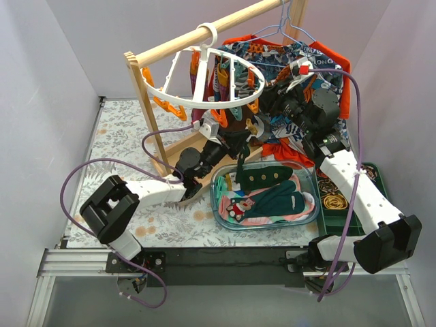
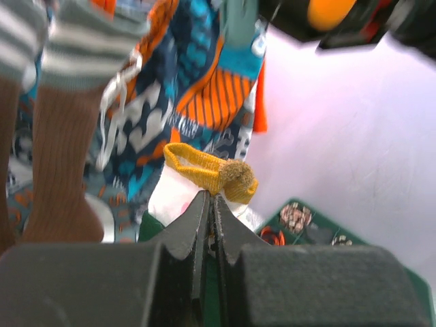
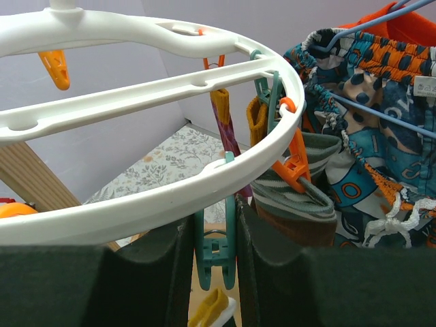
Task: Clip the socks to the hanger
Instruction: Pick up the sock from the bin, then clamp the sock onto the hanger.
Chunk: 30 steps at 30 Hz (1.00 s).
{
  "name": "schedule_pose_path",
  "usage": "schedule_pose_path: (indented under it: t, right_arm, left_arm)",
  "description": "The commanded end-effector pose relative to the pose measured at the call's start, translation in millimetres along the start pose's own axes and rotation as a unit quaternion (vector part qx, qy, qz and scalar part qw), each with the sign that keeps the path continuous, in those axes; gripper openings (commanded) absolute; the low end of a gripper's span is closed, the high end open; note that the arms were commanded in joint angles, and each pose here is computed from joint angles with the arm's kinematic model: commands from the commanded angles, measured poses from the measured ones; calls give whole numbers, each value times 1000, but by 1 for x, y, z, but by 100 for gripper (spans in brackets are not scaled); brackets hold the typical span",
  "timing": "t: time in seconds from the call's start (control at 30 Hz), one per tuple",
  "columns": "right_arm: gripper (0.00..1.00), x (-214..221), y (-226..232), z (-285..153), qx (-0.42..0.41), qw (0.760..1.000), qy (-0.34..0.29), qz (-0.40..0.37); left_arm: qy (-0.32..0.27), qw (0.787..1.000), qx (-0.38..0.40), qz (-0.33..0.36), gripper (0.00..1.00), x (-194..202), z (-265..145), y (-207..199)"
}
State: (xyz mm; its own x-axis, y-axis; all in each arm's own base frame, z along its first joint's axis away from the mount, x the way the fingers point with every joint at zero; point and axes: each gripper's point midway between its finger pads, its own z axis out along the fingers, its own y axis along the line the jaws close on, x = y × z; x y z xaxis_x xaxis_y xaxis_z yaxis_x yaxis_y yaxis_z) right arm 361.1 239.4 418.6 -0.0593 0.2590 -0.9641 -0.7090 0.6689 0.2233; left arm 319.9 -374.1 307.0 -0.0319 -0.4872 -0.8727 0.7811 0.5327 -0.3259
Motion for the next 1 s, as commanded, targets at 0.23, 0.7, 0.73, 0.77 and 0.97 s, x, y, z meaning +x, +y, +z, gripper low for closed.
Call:
schedule_pose_path:
  t: [0.23,0.7,0.73,0.77,0.97]
  right_arm:
    - [1,0,8,6,-16,1000,7,25]
    - [1,3,9,7,-20,999,12,29]
    - [1,3,9,7,-20,999,11,30]
    - [1,3,9,7,-20,999,12,29]
    - [1,6,9,8,-24,999,15,32]
  left_arm:
    - [-102,993,50,19,0,-65,17,-17]
    - [-105,993,54,14,0,-66,30,-15]
    - [-107,993,55,13,0,-68,30,-16]
    - [-107,993,55,12,0,-68,31,-16]
    - [-116,992,57,13,0,-76,34,-16]
